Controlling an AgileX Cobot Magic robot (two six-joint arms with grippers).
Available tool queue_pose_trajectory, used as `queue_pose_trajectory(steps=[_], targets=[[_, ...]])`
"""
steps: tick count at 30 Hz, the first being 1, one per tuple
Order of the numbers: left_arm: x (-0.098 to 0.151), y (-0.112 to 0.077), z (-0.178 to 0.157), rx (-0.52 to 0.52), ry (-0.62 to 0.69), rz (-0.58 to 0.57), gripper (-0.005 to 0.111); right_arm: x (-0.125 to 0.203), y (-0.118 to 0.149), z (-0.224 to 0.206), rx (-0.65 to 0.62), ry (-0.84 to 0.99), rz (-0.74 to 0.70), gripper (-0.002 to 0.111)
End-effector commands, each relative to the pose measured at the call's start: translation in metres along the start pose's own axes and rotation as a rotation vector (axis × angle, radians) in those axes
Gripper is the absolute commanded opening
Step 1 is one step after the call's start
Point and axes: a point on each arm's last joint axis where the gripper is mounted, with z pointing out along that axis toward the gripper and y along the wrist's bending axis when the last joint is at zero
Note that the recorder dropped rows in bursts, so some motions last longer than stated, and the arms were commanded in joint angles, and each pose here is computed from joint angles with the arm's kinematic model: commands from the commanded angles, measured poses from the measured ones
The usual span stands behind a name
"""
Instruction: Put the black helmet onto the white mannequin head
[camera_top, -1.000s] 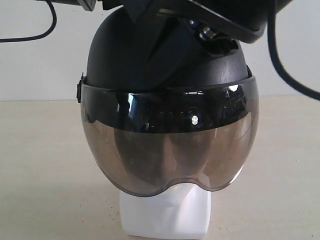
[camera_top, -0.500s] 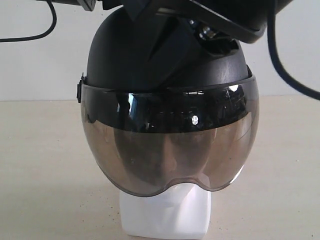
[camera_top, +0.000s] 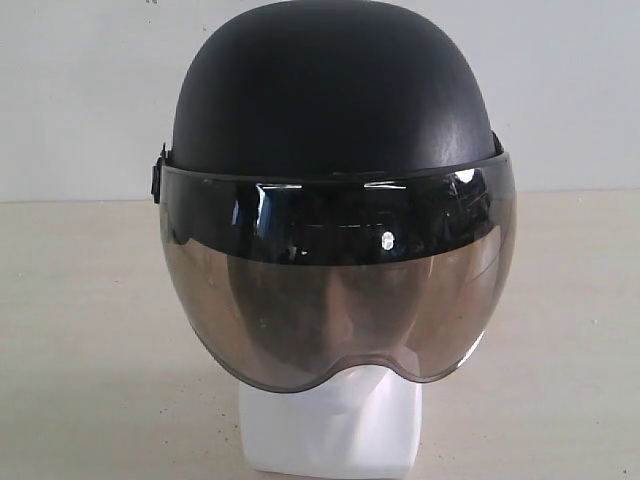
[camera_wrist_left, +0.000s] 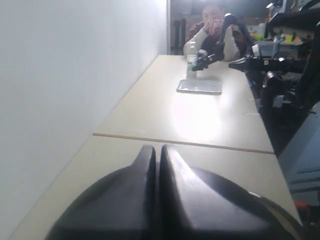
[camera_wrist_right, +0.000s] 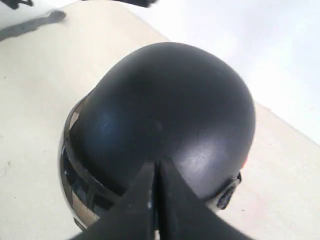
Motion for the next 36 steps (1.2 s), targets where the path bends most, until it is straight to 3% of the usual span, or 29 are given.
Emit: queue_pose_trajectory(steps=[1, 4, 9, 16, 20, 26, 36], targets=[[-0.011, -0.025, -0.025, -0.086, 0.129, 0.045, 0.004, 0.022, -0.005, -0.028, 0.08, -0.112, 0.028, 0.0], [-0.006, -0.039, -0.041, -0.264, 0.213, 0.016, 0.004, 0.045, -0.005, -0.026, 0.103, -0.215, 0.066, 0.0], [0.017, -0.067, -0.06, -0.469, 0.179, -0.025, 0.004, 0.095, 0.001, -0.014, 0.079, -0.433, 0.098, 0.0], [0.081, -0.1, -0.082, -0.711, 0.145, -0.12, 0.004, 0.164, 0.009, 0.029, 0.037, -0.613, 0.088, 0.0], [0.115, -0.117, -0.096, -0.849, 0.131, -0.149, 0.004, 0.186, 0.012, 0.044, 0.025, -0.727, 0.069, 0.0], [0.147, -0.135, -0.109, -0.958, 0.103, -0.19, 0.004, 0.196, 0.013, 0.052, 0.023, -0.689, 0.07, 0.0], [0.145, -0.147, -0.114, -0.969, 0.065, -0.15, 0.004, 0.198, 0.013, 0.053, 0.024, -0.672, 0.071, 0.0]])
